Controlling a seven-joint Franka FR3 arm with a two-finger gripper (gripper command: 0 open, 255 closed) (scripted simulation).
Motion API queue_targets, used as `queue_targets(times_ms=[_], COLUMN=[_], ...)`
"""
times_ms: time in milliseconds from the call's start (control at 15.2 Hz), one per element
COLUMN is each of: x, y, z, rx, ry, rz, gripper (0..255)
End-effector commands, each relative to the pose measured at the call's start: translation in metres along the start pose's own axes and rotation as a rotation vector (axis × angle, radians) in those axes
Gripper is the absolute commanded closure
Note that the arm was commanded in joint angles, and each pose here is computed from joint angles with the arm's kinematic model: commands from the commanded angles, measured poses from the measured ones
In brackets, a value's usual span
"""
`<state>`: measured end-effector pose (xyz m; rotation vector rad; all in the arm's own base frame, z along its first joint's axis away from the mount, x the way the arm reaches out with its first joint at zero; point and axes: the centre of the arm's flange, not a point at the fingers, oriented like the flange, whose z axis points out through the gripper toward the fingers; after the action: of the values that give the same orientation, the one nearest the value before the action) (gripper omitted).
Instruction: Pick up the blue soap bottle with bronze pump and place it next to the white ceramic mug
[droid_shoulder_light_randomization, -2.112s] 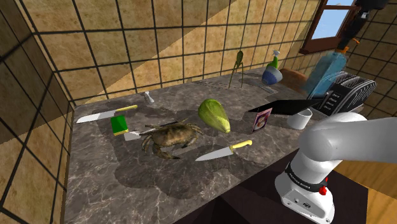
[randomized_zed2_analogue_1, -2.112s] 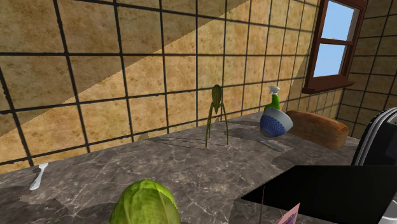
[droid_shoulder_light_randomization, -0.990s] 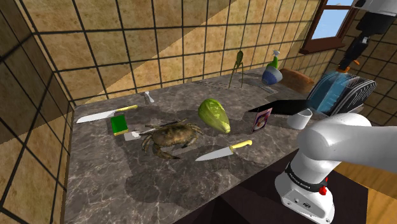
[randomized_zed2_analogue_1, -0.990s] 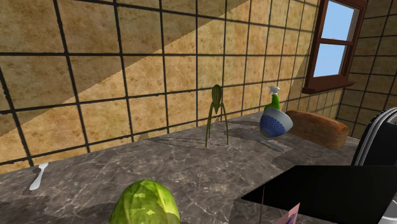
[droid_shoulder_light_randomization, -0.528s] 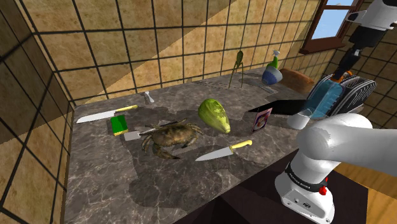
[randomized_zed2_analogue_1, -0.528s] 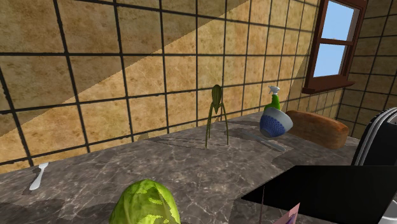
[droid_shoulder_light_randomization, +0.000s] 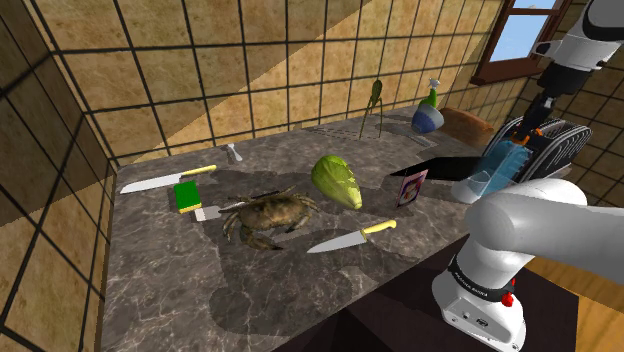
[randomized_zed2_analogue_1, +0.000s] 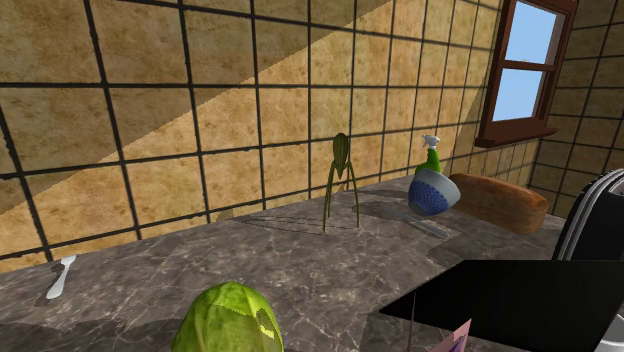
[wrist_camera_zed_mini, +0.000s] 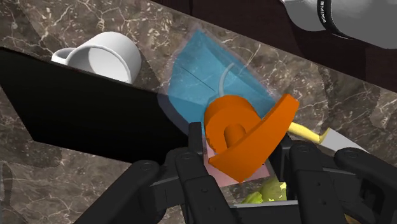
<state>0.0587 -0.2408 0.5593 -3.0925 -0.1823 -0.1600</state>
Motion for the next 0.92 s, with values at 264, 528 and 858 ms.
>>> queue_targets(times_ms=[264,528,858], x=[-0.003,-0.005,-0.008], y=[0.0,0.001,0.002], z=[0.031,0.052,0.078], rx=[0.0,0.0,0.0], ry=[0.0,0.0,0.0], rz=[0.0,0.0,0.0], gripper=[255,255,255])
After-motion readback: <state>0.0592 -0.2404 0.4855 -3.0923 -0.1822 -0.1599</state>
